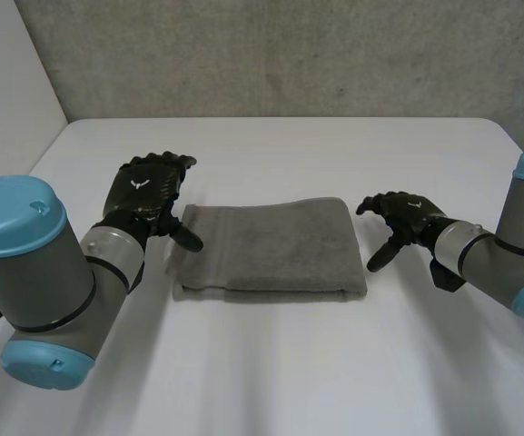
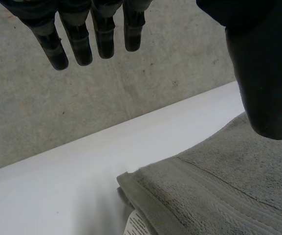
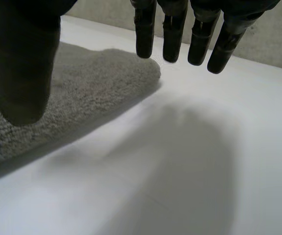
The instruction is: Fold the towel.
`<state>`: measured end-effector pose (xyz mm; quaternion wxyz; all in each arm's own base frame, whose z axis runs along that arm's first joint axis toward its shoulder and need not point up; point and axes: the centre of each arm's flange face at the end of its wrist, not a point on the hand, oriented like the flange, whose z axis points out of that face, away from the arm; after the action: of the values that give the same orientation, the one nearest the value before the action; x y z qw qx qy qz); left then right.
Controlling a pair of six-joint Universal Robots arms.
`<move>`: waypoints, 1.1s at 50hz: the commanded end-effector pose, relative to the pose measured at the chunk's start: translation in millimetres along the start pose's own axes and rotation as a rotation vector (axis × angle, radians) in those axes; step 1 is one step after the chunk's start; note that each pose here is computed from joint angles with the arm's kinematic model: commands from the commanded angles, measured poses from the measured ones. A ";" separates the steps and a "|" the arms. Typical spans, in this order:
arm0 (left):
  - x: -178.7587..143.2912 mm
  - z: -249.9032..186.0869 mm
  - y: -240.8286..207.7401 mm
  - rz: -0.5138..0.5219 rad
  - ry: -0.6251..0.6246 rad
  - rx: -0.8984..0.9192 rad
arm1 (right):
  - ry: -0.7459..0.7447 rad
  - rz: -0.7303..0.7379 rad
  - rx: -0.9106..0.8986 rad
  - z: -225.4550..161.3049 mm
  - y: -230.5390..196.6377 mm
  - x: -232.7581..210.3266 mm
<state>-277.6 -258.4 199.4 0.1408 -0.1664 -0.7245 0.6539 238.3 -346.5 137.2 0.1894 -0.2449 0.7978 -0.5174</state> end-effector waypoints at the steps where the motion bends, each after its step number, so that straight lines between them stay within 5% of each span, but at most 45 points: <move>1: -0.2 -0.4 -1.0 0.000 -0.001 0.003 | -0.049 -0.035 0.024 4.4 -5.6 -24.7; 26: 0.0 -0.6 1.0 0.000 0.001 -0.003 | -0.028 -0.032 -0.025 25.2 17.9 -20.1; 37: -0.6 -0.8 0.9 0.000 -0.001 -0.004 | -0.012 -0.047 0.046 10.9 -13.3 -11.8; 47: -1.3 -0.8 -0.2 0.000 -0.004 0.000 | 0.044 -0.135 0.055 -12.6 -34.3 40.0; 55: -1.3 -0.8 -0.2 0.000 -0.004 0.000 | -0.005 -0.182 0.113 -20.2 -65.6 23.1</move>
<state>-276.0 -258.3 199.6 0.1394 -0.1648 -0.7251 0.6540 207.0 -373.1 182.6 0.1431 -0.2891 0.7610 -0.5630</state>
